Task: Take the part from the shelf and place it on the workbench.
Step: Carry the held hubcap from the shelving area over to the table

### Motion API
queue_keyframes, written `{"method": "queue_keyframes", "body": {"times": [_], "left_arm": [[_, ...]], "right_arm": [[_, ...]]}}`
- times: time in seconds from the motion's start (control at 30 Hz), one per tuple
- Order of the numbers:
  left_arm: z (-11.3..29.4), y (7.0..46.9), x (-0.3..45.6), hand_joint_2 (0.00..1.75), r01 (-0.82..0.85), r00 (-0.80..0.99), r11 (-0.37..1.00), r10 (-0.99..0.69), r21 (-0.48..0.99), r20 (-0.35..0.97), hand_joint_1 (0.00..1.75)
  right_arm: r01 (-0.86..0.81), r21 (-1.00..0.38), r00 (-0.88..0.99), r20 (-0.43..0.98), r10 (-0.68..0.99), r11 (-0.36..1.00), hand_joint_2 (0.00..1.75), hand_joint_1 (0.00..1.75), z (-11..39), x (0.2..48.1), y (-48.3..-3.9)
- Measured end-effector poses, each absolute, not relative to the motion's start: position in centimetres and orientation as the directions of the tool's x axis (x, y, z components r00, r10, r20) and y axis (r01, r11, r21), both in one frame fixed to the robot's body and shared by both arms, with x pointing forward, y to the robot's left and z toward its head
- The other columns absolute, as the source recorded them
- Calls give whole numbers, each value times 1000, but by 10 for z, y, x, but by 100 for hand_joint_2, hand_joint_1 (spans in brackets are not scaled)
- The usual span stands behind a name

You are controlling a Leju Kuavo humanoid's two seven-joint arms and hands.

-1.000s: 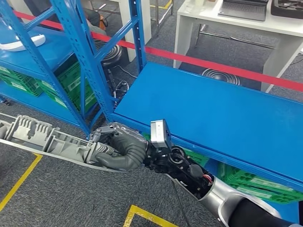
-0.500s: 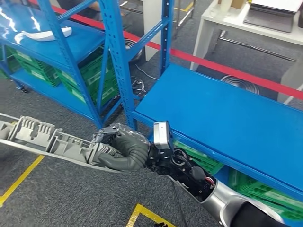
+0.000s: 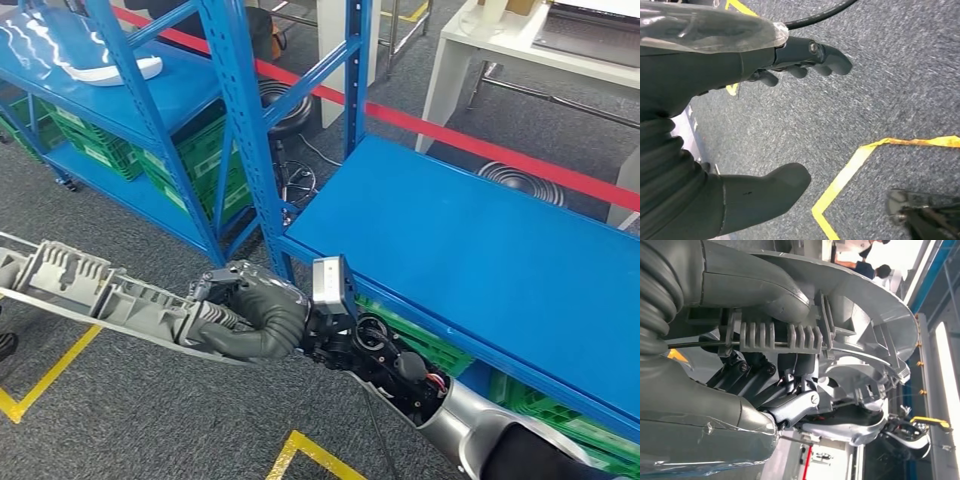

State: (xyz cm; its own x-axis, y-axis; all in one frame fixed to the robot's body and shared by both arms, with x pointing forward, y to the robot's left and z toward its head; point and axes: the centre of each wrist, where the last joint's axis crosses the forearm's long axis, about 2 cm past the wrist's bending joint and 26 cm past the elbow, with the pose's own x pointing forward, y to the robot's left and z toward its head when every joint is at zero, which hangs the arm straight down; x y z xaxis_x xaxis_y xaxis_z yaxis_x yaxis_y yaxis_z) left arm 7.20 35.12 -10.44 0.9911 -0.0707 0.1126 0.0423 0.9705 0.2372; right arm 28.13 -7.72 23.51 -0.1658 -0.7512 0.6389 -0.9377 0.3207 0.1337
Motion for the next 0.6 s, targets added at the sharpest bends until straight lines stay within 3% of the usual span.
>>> {"method": "queue_keyframes", "body": {"times": [0.6], "left_arm": [[-104,352,73,175,33,991,970,-63,239,118,0]], "right_arm": [[-937,139,-163,641,-750,322,175,175,231,283,-81]]}}
